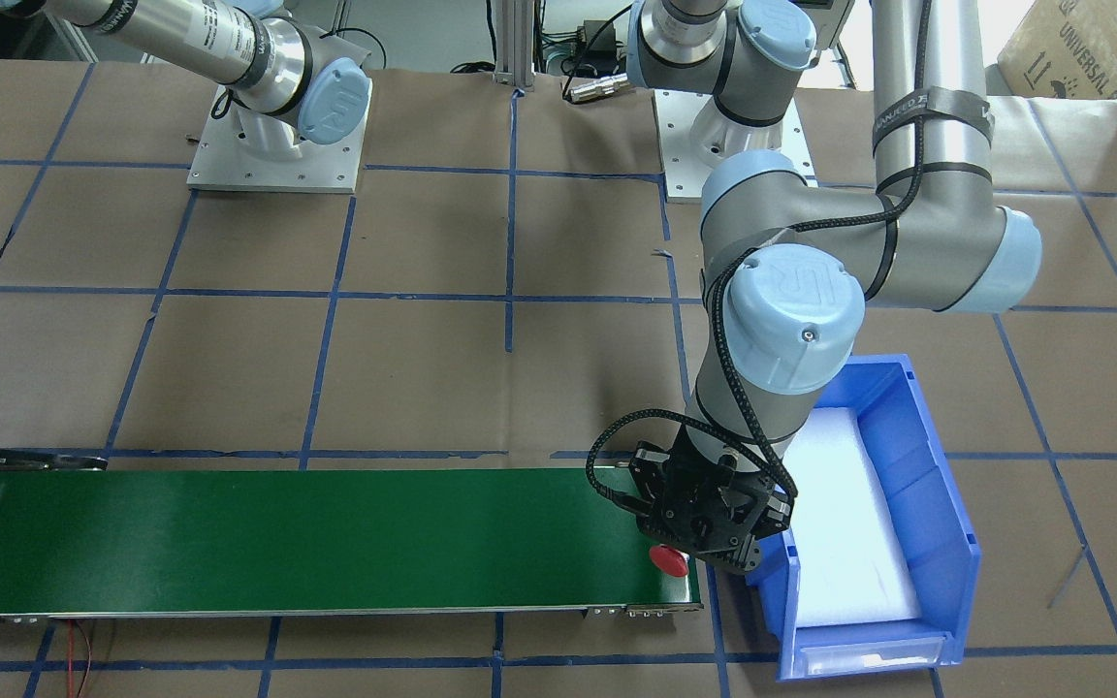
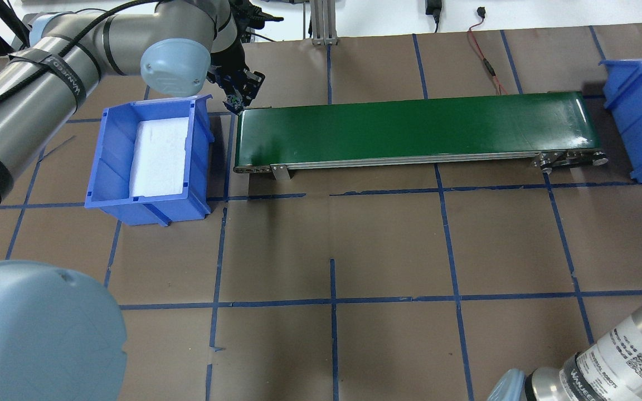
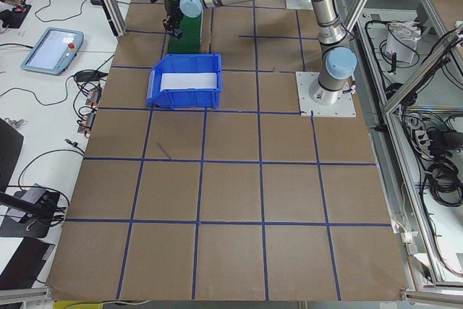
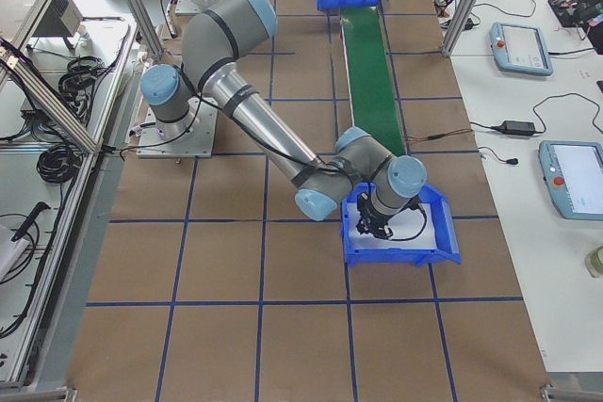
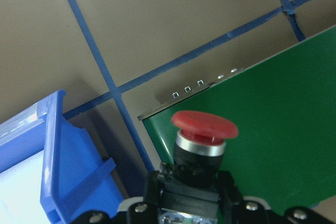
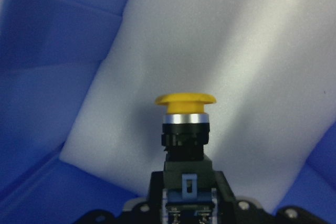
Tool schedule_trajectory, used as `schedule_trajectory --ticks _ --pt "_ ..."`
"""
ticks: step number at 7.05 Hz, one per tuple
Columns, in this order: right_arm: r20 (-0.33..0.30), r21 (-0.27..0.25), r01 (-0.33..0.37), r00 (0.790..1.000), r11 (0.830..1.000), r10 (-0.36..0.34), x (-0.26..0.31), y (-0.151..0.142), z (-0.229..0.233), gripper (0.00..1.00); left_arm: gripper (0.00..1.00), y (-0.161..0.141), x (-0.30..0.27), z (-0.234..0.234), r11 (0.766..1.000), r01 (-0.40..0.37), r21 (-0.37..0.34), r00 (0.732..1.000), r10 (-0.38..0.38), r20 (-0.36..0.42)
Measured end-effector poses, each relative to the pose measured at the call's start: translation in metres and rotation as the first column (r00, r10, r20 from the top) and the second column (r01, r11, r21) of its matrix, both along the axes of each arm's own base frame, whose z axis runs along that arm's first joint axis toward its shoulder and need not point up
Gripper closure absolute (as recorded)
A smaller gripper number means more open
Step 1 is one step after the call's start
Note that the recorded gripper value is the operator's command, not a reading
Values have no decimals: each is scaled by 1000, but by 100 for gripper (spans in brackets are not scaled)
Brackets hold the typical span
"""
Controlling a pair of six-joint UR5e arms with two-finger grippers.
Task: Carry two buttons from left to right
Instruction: 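Set the red button on the green belt and open the left gripper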
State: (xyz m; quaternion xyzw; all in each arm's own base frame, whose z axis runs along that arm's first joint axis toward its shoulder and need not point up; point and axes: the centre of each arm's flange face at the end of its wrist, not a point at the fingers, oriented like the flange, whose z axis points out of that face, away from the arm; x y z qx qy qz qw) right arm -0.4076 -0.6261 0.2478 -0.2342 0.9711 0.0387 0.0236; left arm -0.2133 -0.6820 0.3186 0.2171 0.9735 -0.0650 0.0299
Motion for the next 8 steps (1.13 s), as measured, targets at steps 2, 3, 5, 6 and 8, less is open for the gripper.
schedule_trajectory --ticks 2,3,5,6,8 --pt "-3 -5 -1 1000 1000 1 0 0 4 35 0 -2 -8 -6 1000 3 -20 1000 -3 25" --pt "-8 -12 0 1000 1000 0 -1 0 12 32 0 -1 -7 1 1000 0 -31 999 1 34" --pt "-22 -29 -10 1000 1000 9 -6 -2 48 20 0 -1 17 40 999 -32 -17 999 33 40" --pt "-15 -39 -15 1000 999 15 -7 -5 70 12 0 -2 44 69 997 -69 32 997 68 46" --pt "49 -71 -27 998 997 30 15 -1 132 0 0 19 85 134 988 -122 94 992 118 50"
